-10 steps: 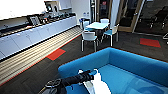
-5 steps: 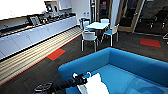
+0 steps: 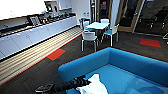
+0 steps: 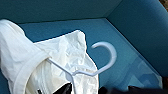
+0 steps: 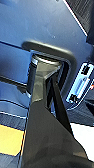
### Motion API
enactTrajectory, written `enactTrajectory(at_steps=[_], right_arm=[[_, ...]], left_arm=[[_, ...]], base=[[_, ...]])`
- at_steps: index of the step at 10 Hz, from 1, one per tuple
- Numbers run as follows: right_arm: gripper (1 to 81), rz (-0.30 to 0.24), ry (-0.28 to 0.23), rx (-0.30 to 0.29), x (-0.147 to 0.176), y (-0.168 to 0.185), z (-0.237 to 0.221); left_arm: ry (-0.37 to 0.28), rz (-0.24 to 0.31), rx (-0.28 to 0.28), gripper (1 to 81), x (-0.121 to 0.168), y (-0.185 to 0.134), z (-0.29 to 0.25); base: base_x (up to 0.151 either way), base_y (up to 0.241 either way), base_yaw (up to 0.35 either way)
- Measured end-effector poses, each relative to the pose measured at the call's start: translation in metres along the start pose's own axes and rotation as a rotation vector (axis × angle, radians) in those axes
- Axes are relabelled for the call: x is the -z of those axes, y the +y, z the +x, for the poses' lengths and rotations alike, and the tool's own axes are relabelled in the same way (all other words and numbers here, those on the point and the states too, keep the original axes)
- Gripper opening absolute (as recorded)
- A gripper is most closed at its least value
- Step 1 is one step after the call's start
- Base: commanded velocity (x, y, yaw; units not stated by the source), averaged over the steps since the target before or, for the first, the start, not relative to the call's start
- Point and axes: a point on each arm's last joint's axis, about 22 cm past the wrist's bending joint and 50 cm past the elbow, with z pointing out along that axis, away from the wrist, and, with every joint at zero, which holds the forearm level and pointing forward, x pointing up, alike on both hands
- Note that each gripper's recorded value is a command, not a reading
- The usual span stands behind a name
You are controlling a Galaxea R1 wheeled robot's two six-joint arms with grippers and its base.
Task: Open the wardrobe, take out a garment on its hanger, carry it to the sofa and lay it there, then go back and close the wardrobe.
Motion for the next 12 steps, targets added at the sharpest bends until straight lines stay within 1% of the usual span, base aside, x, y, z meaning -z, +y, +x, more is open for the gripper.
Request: enactTrajectory(at_steps=[3,4,6,7,10,11,12], right_arm=[[81.1,0.003,0.000,0.002,-0.001,-0.002,0.000],[81.1,0.005,0.000,0.003,-0.001,-0.003,0.000],[81.1,0.006,0.009,0.005,-0.001,-0.003,0.002],[81.1,0.006,0.009,0.005,-0.001,-0.003,0.002],[81.1,0.006,0.010,0.002,-0.001,-0.003,0.003],[81.1,0.006,0.012,0.001,-0.001,-0.003,0.003],[81.1,0.005,0.014,-0.005,-0.001,-0.002,0.003]], left_arm=[[-0.011,-0.018,-0.004,81.1,-0.002,0.010,-0.007],[-0.018,-0.020,0.000,81.1,-0.002,0.008,-0.012],[-0.065,-0.032,0.003,81.1,0.001,-0.002,-0.048],[-0.096,-0.054,-0.016,81.1,0.004,0.000,-0.070],[-0.172,-0.171,-0.079,81.1,0.033,0.026,-0.127],[-0.183,-0.178,-0.097,81.1,0.048,0.015,-0.139],[-0.190,-0.150,-0.106,81.1,0.065,-0.017,-0.148]], base=[[0.000,0.000,0.000],[0.000,0.000,0.000],[0.000,0.000,0.000],[0.000,0.000,0.000],[0.000,0.000,0.000],[0.000,0.000,0.000],[0.000,0.000,0.000]])
